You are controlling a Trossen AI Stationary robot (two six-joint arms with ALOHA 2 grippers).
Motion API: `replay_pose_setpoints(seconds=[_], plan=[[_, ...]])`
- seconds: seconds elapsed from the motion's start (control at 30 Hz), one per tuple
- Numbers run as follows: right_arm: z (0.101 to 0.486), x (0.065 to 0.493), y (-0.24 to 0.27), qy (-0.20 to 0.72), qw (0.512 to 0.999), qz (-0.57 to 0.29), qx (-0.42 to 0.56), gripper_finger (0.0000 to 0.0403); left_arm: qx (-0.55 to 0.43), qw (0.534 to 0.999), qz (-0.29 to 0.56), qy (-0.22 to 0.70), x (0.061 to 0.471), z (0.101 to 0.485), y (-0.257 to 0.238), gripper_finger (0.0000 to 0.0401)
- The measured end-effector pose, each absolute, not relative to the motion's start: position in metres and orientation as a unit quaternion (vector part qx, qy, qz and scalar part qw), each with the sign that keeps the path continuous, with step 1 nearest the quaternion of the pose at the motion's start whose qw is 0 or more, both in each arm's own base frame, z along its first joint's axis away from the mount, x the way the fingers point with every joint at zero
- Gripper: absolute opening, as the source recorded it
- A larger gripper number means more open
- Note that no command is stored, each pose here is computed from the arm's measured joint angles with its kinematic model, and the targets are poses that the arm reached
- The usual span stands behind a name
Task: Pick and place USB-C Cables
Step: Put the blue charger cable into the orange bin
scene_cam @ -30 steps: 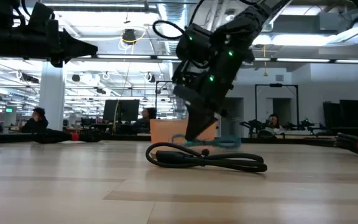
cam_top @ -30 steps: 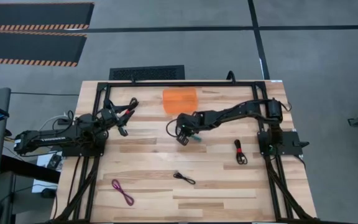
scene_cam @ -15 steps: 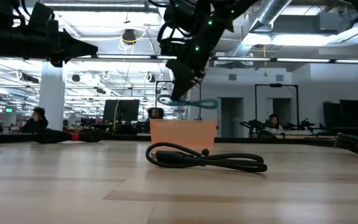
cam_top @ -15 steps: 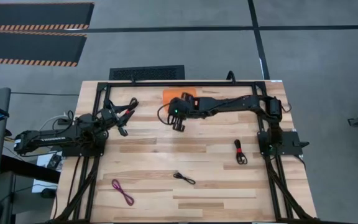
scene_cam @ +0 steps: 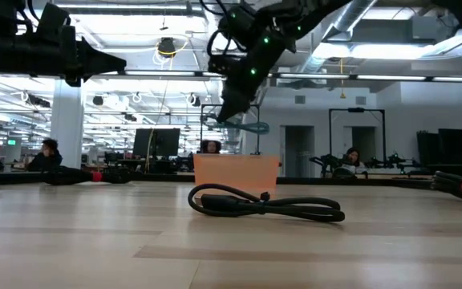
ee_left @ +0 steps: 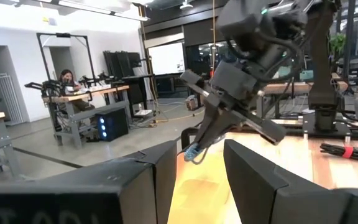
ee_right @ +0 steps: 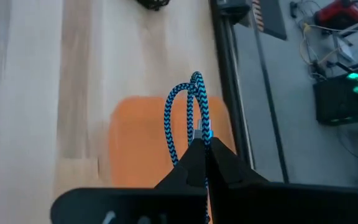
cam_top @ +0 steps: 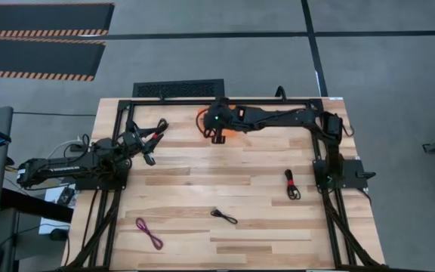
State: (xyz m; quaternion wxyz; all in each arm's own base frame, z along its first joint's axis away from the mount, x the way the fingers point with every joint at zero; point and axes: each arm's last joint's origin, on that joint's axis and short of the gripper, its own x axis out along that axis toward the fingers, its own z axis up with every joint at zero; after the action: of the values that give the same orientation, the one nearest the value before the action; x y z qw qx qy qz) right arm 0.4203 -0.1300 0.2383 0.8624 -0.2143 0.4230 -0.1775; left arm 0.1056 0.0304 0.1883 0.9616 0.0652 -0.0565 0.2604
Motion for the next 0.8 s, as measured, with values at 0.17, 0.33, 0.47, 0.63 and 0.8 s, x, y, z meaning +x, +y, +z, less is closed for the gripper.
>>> replay_pose_setpoints(seconds=[0.17,0.33,0.47,0.63,0.8], plan=[[0.222,0.411,-0.148,0.436,0.858,-0.138,-0.233,0.0007,0.065,0.962,0.260,-0.052,0.106,0.188,0.030,0.0125],[0.222,0.408,-0.157,0.423,0.873,-0.116,-0.214,0.0013,0.070,0.962,0.260,-0.051,0.106,0.188,0.030,0.0125],[0.223,0.408,-0.161,0.400,0.895,-0.097,-0.171,0.0012,0.073,0.961,0.260,-0.050,0.106,0.188,0.030,0.0125],[0.209,0.410,-0.165,0.413,0.893,-0.083,-0.158,0.0014,0.072,0.962,0.260,-0.051,0.106,0.188,0.030,0.0125],[0.204,0.411,-0.169,0.416,0.891,-0.085,-0.161,0.0020,0.069,0.962,0.260,-0.052,0.106,0.188,0.030,0.0125]])
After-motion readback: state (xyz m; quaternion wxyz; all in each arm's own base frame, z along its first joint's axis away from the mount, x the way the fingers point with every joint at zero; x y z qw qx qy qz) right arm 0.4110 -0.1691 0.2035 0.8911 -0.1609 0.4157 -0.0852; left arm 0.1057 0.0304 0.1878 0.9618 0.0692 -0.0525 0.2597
